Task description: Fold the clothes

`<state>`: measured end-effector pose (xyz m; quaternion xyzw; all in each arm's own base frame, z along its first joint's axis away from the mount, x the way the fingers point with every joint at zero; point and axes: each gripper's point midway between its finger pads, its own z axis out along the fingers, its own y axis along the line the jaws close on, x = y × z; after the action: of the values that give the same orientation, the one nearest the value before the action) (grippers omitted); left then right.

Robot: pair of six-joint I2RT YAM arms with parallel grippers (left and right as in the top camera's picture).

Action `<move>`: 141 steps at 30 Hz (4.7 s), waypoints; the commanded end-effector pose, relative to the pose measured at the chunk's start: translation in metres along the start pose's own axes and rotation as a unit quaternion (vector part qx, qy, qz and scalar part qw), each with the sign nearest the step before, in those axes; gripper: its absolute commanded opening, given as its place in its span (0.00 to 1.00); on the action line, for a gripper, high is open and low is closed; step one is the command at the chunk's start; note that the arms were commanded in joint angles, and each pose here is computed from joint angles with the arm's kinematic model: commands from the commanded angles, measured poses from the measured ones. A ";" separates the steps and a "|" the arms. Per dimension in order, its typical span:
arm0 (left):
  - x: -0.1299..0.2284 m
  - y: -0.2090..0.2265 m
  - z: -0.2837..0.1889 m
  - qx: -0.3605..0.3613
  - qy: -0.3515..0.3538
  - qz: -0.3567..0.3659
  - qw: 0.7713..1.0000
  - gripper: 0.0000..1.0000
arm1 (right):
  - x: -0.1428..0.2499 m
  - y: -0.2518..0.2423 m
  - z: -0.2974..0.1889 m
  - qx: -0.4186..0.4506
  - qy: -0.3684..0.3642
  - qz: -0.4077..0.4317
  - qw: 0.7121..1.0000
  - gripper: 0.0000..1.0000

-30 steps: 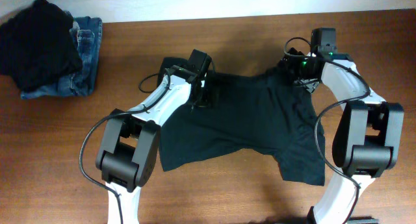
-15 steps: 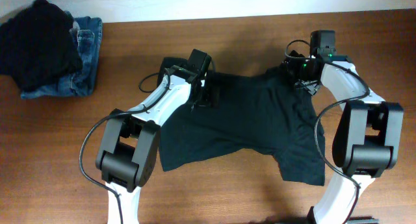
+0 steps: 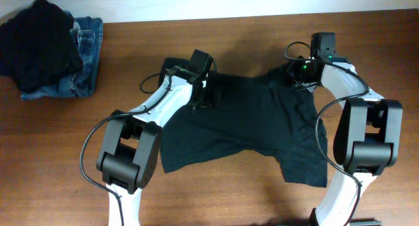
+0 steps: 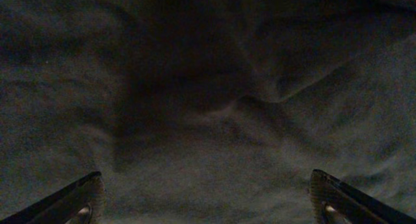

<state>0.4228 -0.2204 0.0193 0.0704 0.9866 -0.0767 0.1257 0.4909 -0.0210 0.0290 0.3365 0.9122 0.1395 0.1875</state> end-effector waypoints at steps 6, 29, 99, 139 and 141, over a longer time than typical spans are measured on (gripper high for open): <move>0.000 -0.001 0.000 -0.004 -0.002 0.001 1.000 0.99 | 0.004 -0.002 0.004 0.000 0.006 -0.001 1.000 0.18; -0.001 -0.001 0.000 -0.004 -0.003 0.001 1.000 0.99 | -0.050 0.093 -0.023 -0.220 -0.094 -0.066 0.969 0.04; -0.002 -0.002 0.000 -0.001 -0.004 -0.005 1.000 0.99 | 0.035 0.097 0.033 -0.115 -0.017 -0.086 0.989 0.42; -0.003 -0.002 0.000 -0.001 -0.006 -0.004 1.000 0.99 | -0.005 0.128 0.030 -0.167 -0.114 -0.111 0.973 0.55; -0.003 -0.002 0.000 0.000 -0.006 -0.005 1.000 0.99 | 0.000 0.124 0.032 -0.161 -0.104 -0.110 0.975 0.72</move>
<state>0.4243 -0.2214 0.0198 0.0683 0.9862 -0.0784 0.1290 0.5762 0.0731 0.0551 0.2130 0.8793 0.2366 0.3541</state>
